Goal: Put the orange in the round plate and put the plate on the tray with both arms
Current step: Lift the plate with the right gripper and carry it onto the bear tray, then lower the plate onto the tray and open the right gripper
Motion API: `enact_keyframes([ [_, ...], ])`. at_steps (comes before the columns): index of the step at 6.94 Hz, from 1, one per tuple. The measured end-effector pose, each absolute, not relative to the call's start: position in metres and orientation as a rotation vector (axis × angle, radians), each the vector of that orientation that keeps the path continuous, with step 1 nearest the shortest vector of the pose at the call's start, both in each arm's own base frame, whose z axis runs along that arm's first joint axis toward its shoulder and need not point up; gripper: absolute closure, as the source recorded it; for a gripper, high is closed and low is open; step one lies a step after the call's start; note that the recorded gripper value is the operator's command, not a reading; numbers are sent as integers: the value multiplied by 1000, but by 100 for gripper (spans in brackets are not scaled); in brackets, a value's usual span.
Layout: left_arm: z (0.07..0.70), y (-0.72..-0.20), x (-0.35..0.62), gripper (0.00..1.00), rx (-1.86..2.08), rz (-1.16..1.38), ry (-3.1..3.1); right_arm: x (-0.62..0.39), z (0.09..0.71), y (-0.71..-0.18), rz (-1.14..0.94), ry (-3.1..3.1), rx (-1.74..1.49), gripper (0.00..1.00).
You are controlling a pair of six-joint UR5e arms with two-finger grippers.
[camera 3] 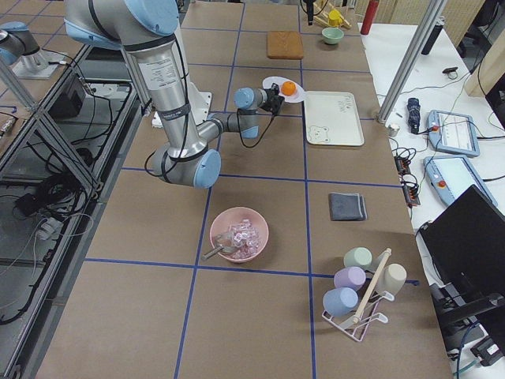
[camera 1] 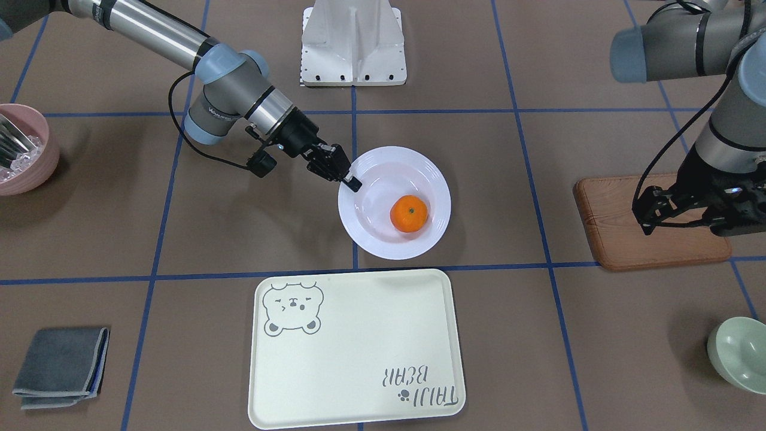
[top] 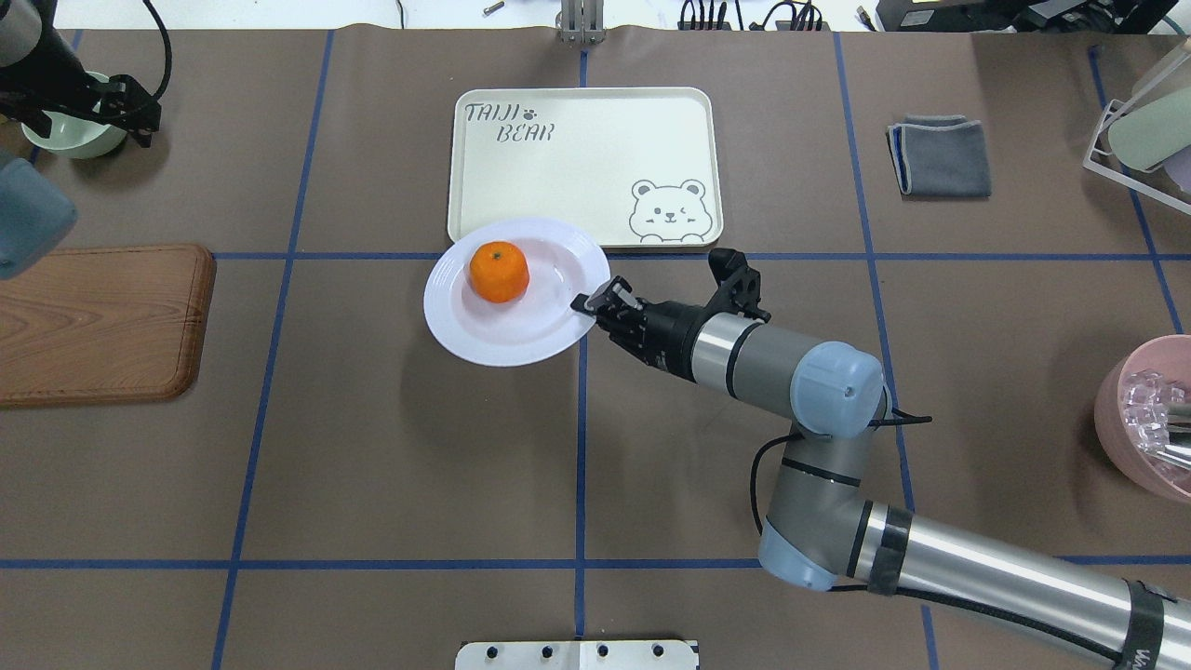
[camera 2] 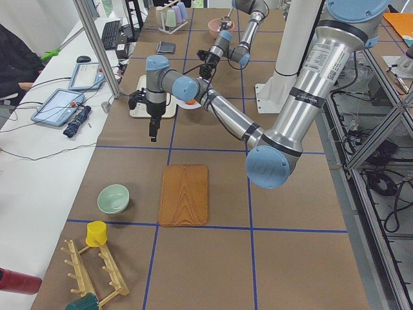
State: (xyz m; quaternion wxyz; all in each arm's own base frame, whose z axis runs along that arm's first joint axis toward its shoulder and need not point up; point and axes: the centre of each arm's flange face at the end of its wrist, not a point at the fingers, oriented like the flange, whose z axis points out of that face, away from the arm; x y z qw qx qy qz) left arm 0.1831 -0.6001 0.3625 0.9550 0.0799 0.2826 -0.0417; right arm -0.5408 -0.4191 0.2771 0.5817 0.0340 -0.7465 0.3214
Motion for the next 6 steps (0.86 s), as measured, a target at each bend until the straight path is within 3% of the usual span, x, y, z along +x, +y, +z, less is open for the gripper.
enact_keyframes([
  [4, 363, -601, 181, 2, 163, -88, 572, -548, 272, -557, 953, -1612, 167, 100],
  [6, 363, -602, 179, 2, 164, -91, 571, -563, 275, -600, 999, -1524, 187, 100],
])
